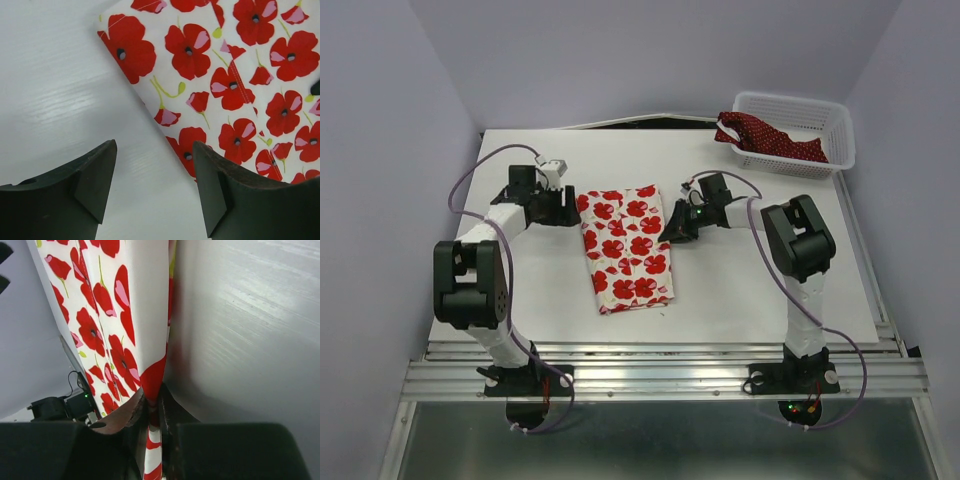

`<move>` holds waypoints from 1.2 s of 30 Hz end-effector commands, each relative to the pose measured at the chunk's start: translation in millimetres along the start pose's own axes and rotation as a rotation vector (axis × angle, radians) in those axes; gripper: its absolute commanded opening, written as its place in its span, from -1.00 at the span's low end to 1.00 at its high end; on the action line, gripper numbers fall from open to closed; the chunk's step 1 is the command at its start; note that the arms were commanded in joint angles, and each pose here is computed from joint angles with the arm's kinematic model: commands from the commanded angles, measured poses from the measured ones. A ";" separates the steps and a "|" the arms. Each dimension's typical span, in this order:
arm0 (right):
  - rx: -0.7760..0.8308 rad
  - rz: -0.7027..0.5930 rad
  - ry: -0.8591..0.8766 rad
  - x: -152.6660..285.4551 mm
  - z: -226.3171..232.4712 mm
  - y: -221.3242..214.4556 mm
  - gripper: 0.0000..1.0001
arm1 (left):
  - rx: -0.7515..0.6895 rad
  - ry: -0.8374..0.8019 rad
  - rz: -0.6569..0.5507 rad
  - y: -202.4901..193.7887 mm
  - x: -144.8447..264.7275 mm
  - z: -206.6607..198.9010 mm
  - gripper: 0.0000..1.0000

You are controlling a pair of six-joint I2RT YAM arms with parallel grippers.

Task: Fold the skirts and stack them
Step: Fold the skirt

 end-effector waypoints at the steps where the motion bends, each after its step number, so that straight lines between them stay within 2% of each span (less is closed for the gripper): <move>1: 0.027 -0.027 0.047 1.3 10.8 7.7 -0.67 | 0.172 -0.035 0.012 9.8 -9.8 22.5 0.46; 4: 0.037 -0.033 0.057 5.6 16.5 9.0 -0.65 | 0.193 -0.050 0.028 6.7 -14.8 27.8 0.46; 8: 0.031 -0.050 0.104 7.3 23.9 12.7 -0.96 | 0.203 -0.083 0.006 8.9 -12.5 22.9 0.46; 9: -0.005 -0.050 0.118 7.1 25.7 12.8 -0.99 | 0.195 -0.086 -0.005 9.7 -9.4 21.3 0.46; 14: -0.040 -0.018 0.132 -5.5 7.6 -1.3 -0.99 | 0.184 -0.143 0.013 5.2 -5.3 15.1 0.44; 20: -0.063 0.025 0.099 -12.7 -9.1 -17.3 -0.99 | 0.212 -0.137 0.058 -7.4 -8.3 16.5 0.39; 24: -0.021 0.001 0.124 -6.9 2.0 -8.0 -0.99 | 0.227 -0.161 0.063 -12.9 -8.3 14.5 0.28; 26: -0.013 -0.002 0.151 -3.1 9.4 -4.4 -0.99 | 0.209 -0.155 0.058 -11.7 -7.6 11.3 0.28; 29: -0.001 -0.018 0.190 2.5 19.3 -0.6 -0.99 | 0.161 -0.077 0.022 -9.0 -3.3 5.2 0.38; 32: 0.026 -0.023 0.233 3.9 30.2 0.8 -0.96 | 0.123 -0.032 0.027 -13.9 -3.4 -12.4 0.39; 36: 0.012 -0.013 0.250 2.3 29.3 -0.2 -0.61 | 0.115 0.060 0.051 -20.9 -8.0 -22.8 0.43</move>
Point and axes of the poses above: each gripper's point midway between its finger pads, its own x axis back along the fingers, its own z axis along the line the jaws close on, y = z × x, the point moved 8 cm from there along x, back along the fingers, and after that the axes turned 14 degrees about x, right-handed, at the moved point
